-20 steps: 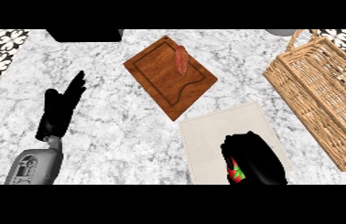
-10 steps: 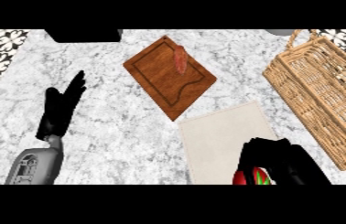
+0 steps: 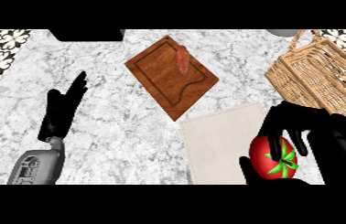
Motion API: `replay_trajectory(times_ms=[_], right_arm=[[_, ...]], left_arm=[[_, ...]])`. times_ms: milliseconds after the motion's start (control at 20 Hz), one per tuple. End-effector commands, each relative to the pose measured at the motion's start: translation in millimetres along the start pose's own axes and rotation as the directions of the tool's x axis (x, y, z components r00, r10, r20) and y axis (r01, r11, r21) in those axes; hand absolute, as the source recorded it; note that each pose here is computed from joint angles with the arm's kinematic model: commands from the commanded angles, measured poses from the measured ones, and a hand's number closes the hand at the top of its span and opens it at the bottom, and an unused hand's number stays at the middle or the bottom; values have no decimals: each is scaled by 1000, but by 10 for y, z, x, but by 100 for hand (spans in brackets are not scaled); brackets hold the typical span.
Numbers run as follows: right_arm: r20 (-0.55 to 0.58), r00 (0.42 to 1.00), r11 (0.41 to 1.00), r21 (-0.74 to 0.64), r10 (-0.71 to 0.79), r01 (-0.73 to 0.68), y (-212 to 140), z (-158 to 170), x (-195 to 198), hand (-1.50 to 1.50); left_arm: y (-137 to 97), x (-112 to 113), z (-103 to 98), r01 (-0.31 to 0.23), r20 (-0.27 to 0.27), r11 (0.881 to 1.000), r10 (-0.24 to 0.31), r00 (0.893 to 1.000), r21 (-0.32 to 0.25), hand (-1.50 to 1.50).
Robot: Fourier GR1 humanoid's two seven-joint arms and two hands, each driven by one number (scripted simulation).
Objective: Pick the tomato from the placemat and place it in the basket
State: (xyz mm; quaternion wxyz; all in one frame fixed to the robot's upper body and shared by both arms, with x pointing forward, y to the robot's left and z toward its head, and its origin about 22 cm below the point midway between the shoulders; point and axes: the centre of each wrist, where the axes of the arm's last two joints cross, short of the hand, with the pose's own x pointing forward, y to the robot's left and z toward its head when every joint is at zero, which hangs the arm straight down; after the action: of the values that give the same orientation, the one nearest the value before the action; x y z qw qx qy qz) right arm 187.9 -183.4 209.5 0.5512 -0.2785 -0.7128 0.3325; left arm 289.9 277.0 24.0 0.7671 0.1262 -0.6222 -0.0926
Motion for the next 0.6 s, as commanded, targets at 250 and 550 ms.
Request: replay_trajectory(times_ms=[250,550], right_arm=[[18,1000,988,-152,-21,23,-850,-120,293,150],[-179,934,933,-130,310,-335,-1366,-498,139,150]], left_arm=[[21,-31,-52,10,-1,1000,-10,1000,16,0],[124,23,2,22,3,1000,-22,1000,-3,0]])
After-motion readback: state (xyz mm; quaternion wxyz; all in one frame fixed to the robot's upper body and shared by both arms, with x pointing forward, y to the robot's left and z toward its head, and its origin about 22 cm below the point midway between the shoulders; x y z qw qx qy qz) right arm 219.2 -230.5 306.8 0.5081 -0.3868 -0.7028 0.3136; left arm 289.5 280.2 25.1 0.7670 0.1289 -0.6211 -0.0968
